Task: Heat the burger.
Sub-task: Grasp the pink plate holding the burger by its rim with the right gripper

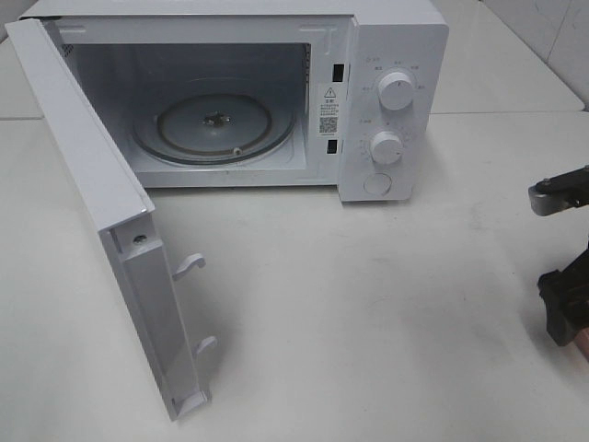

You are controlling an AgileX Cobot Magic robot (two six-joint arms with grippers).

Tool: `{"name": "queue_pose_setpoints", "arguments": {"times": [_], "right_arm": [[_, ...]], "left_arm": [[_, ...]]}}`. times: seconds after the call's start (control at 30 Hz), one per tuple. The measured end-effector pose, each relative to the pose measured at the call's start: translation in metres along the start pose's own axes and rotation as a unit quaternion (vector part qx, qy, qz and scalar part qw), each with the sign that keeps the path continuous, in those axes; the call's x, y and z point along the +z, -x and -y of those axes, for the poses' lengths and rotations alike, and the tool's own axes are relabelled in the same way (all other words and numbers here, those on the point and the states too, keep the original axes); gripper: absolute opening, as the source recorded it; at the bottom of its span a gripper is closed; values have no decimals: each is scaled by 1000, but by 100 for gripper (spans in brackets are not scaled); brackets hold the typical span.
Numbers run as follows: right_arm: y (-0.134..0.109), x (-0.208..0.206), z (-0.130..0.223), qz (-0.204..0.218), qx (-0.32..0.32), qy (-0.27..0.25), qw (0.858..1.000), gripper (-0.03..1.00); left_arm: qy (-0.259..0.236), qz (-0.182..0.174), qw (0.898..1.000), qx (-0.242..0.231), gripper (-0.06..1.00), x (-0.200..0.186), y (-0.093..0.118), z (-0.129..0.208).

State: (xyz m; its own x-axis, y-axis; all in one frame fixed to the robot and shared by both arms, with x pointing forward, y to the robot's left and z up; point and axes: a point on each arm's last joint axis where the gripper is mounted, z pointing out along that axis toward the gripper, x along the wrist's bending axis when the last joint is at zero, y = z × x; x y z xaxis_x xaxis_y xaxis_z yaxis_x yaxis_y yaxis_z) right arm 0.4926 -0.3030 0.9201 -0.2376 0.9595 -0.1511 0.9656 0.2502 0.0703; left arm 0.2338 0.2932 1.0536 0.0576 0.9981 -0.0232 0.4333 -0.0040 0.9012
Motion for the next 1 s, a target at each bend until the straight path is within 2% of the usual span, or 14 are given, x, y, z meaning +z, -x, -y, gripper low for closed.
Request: {"name": "queue_pose_setpoints", "arguments": {"times": [0.3, 0.77, 0.83, 0.87, 0.9, 0.93, 0.97, 1.0], "right_arm": [[-4, 26, 1, -3, -2, -1, 1000, 92], [-5, 39, -3, -4, 1, -9, 1000, 86], [-6, 40, -3, -7, 13, -11, 1000, 78], [-6, 40, -3, -7, 13, -11, 1000, 78], [-6, 41, -3, -9, 22, -12, 1000, 69], [-6, 41, -3, -9, 22, -12, 1000, 69], [-6, 41, -3, -9, 31, -12, 999, 56], [-6, 41, -3, -9, 31, -12, 999, 56]], "left_arm": [[0, 0, 1000, 0, 99, 0, 0, 0], [0, 0, 1000, 0, 99, 0, 0, 0], [0, 0, 1000, 0, 99, 0, 0, 0], [0, 0, 1000, 0, 99, 0, 0, 0], [0, 0, 1000, 0, 99, 0, 0, 0], [0, 0, 1000, 0, 99, 0, 0, 0], [0, 0, 1000, 0, 99, 0, 0, 0], [0, 0, 1000, 0, 99, 0, 0, 0]]}}
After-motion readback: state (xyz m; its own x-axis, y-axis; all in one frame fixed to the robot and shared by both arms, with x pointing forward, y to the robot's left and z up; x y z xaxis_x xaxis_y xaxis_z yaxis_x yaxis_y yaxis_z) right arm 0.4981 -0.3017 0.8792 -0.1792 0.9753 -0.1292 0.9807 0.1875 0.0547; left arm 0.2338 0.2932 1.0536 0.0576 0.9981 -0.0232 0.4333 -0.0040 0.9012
